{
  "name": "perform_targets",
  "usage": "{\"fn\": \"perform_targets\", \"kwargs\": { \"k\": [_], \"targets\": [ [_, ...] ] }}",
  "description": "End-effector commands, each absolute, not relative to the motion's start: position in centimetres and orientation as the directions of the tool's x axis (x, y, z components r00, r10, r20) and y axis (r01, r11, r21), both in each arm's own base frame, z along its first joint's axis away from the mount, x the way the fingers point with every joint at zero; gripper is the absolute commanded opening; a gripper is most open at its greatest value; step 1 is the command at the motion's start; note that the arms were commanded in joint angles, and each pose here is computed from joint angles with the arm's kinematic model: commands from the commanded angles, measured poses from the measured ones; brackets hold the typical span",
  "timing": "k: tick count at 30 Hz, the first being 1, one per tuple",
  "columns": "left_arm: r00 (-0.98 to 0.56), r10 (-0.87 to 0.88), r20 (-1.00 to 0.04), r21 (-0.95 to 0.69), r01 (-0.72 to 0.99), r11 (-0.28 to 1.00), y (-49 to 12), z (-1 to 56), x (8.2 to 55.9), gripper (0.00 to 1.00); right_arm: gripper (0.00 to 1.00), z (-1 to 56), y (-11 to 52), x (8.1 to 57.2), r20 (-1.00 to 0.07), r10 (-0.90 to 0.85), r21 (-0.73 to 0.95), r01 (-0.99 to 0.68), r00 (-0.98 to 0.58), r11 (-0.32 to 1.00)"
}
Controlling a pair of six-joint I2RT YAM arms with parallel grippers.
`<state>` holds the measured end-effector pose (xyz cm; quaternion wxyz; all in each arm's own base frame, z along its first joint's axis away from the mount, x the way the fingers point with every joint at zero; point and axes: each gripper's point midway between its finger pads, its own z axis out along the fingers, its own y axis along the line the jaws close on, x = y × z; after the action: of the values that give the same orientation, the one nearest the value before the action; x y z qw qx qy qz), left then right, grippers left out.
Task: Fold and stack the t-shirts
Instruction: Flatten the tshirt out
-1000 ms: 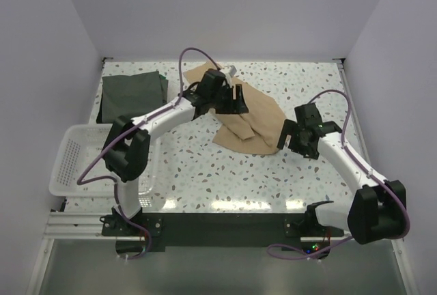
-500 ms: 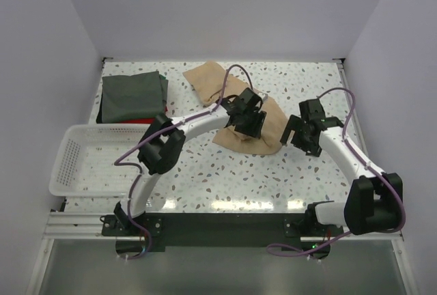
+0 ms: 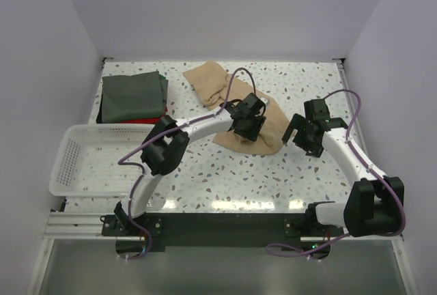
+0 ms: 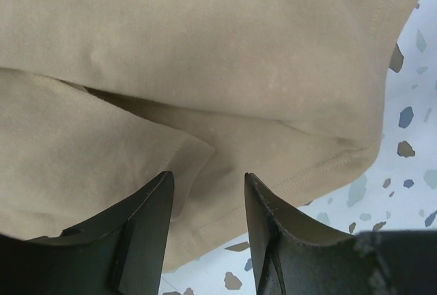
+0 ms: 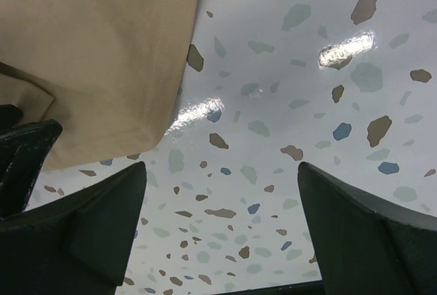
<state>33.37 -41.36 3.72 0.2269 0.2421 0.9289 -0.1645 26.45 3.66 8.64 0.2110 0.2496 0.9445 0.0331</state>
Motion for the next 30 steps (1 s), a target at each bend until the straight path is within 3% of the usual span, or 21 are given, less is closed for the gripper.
{"fn": "perform_targets", "kwargs": {
  "k": [1,16,26,30],
  "targets": [
    [-0.721,0.386,-0.576,-0.145,0.555,0.819,-42.2,4.4,34.8,0.50,0.95,9.6,4.0,27.0,-0.403,0.506,0.216,0.458,-0.762,0.862],
    [-0.715,0.427,-0.553,-0.070,0.551,0.832,-41.9,1.3,35.4,0.37,0.95,9.6,4.3,27.0,-0.396,0.513,0.238,0.454,-0.762,0.858],
    [-0.711,0.374,-0.595,-0.093,0.523,0.847,-41.9,3.9,35.8,0.02,0.95,8.9,4.4,27.0,-0.387,0.507,0.235,0.450,-0.770,0.862],
    [-0.702,0.342,-0.624,-0.124,0.522,0.844,-42.6,5.4,36.1,0.00,0.95,8.1,4.5,27.2,-0.373,0.500,0.225,0.446,-0.782,0.866]
  ]
}}
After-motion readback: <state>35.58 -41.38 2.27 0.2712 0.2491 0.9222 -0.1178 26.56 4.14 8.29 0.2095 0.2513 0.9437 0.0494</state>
